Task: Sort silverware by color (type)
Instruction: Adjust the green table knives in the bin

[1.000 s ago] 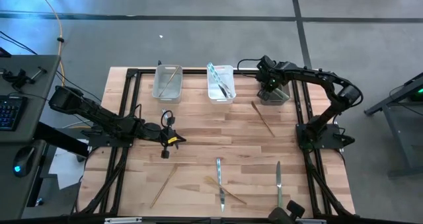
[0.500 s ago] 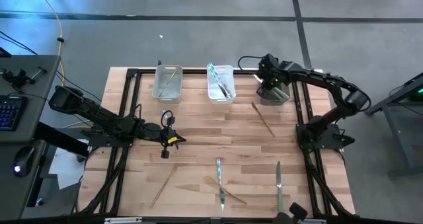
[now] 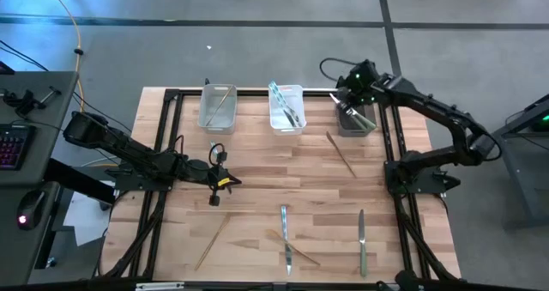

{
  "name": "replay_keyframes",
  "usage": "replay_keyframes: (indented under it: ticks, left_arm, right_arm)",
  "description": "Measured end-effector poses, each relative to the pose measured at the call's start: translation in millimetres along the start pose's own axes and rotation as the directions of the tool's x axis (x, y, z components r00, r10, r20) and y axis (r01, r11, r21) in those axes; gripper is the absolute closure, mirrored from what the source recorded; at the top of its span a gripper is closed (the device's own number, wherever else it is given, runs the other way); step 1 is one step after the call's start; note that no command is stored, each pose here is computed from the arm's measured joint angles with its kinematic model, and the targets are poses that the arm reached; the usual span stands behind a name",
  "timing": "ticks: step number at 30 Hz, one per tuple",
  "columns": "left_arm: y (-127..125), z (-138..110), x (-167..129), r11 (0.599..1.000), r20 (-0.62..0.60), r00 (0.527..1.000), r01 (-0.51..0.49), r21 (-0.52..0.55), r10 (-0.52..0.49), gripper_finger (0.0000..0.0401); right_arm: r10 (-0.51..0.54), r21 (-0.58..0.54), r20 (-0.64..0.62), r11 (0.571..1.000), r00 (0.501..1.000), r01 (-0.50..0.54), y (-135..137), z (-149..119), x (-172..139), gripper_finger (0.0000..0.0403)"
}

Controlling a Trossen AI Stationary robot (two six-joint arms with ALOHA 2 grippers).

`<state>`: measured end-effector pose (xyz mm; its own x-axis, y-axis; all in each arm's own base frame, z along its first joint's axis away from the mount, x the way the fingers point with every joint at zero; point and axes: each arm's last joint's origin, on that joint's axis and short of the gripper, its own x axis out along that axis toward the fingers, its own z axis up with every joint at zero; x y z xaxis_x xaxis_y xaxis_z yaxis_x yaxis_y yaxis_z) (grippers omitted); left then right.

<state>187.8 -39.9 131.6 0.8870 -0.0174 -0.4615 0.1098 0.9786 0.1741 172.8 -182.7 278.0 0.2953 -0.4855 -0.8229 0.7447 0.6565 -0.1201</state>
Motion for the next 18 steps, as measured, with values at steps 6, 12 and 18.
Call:
replay_keyframes:
  ticks: [6, 12, 18]
  left_arm:
    - [-0.1, -0.5, 0.0, 1.0, -0.006, 1.0, 0.0, -0.01, -0.001, 0.0401]
    - [-0.2, -1.6, 0.0, 1.0, -0.016, 1.0, 0.001, -0.01, -0.002, 0.0401]
    - [-0.3, -3.2, 0.0, 1.0, -0.032, 0.999, 0.003, -0.009, -0.003, 0.0401]
  right_arm:
    - [0.001, 0.038, -0.055, 0.999, 0.998, 0.001, -4.4, 25.0, -29.3, 0.0403]
    - [0.035, 0.007, -0.141, 0.999, 0.989, -0.035, -0.7, 23.3, -8.5, 0.04]
    - [0.042, -0.05, -0.243, 0.997, 0.969, -0.056, 0.3, 1.4, 32.6, 0.034]
